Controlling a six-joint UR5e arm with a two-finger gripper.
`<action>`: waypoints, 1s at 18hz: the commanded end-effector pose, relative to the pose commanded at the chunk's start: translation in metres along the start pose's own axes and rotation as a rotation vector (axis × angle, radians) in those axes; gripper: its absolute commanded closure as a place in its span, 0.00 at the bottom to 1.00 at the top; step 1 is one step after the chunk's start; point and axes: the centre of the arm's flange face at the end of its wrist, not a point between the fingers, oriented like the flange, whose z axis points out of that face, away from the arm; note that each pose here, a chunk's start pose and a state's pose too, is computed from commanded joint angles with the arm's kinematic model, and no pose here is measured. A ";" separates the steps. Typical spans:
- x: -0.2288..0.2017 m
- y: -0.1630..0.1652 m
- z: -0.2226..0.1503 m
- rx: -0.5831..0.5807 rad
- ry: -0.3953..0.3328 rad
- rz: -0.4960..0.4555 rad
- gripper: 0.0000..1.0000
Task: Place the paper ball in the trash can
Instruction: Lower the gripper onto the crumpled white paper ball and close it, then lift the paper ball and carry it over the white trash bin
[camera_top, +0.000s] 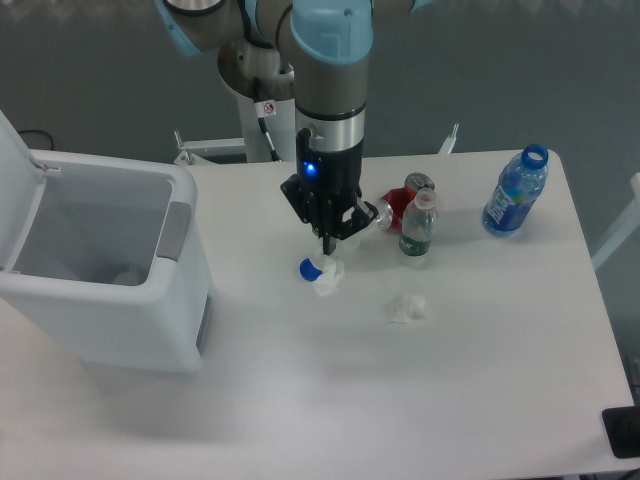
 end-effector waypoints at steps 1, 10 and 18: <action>0.002 -0.001 -0.007 0.007 -0.007 -0.023 1.00; 0.047 -0.020 -0.065 0.154 0.026 -0.199 1.00; 0.097 -0.038 -0.094 0.245 0.109 -0.240 1.00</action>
